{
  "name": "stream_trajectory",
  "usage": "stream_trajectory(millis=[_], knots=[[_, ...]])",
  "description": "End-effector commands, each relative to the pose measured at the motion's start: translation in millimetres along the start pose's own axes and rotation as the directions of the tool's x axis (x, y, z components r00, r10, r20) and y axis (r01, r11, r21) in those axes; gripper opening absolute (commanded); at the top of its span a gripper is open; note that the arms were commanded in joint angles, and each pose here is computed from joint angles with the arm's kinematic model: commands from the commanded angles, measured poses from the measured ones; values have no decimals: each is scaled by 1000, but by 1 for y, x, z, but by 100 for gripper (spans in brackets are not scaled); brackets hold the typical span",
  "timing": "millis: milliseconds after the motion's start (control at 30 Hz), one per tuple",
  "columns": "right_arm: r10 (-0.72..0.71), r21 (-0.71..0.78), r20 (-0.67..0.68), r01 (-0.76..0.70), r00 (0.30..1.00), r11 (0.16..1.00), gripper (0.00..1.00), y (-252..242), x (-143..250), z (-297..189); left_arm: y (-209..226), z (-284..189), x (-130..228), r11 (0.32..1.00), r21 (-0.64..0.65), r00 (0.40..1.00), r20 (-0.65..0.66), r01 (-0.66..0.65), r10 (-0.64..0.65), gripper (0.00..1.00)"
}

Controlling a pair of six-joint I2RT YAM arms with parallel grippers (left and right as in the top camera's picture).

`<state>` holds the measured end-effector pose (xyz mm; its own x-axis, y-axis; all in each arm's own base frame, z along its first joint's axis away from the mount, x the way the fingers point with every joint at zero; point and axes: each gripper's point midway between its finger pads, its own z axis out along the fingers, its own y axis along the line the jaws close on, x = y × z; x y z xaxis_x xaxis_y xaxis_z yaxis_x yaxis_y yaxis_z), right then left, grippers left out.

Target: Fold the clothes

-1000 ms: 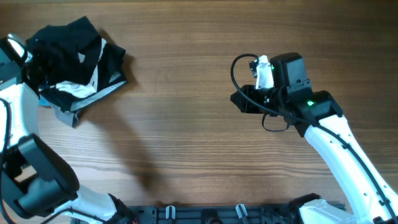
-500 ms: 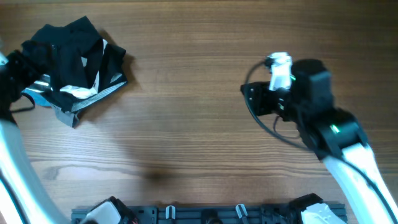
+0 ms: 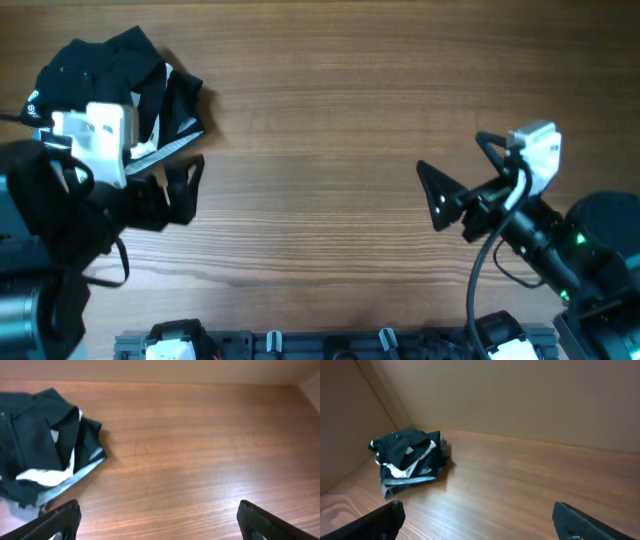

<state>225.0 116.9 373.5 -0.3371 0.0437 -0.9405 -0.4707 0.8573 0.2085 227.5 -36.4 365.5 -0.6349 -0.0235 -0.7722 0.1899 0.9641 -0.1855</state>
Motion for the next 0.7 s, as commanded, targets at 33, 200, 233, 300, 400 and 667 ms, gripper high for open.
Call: stream_trajectory(millis=[33,200,233,300,400,667], knots=[[7,10,-29,-7,1000,1000,100,-2,5,0,4,-4,9,999,-38,999,-22,-24,23,100],[312,-3,-93,-313,946,950,100,4,17,5,4,-4,9,999,-38,999,-23,-24,23,100],[398,18,-97,-399,912,917,100,2,19,6,4,-4,9,999,-38,999,-22,-24,23,100],[458,38,-110,-457,882,889,100,0,23,9,4,-4,9,999,-38,999,-23,-24,23,100],[467,65,-123,-462,876,884,100,-3,29,9,4,-4,9,999,-38,999,-23,-24,23,100],[259,101,76,-266,963,959,100,-17,-10,-13,4,-4,9,999,-38,999,-23,-24,23,100]])
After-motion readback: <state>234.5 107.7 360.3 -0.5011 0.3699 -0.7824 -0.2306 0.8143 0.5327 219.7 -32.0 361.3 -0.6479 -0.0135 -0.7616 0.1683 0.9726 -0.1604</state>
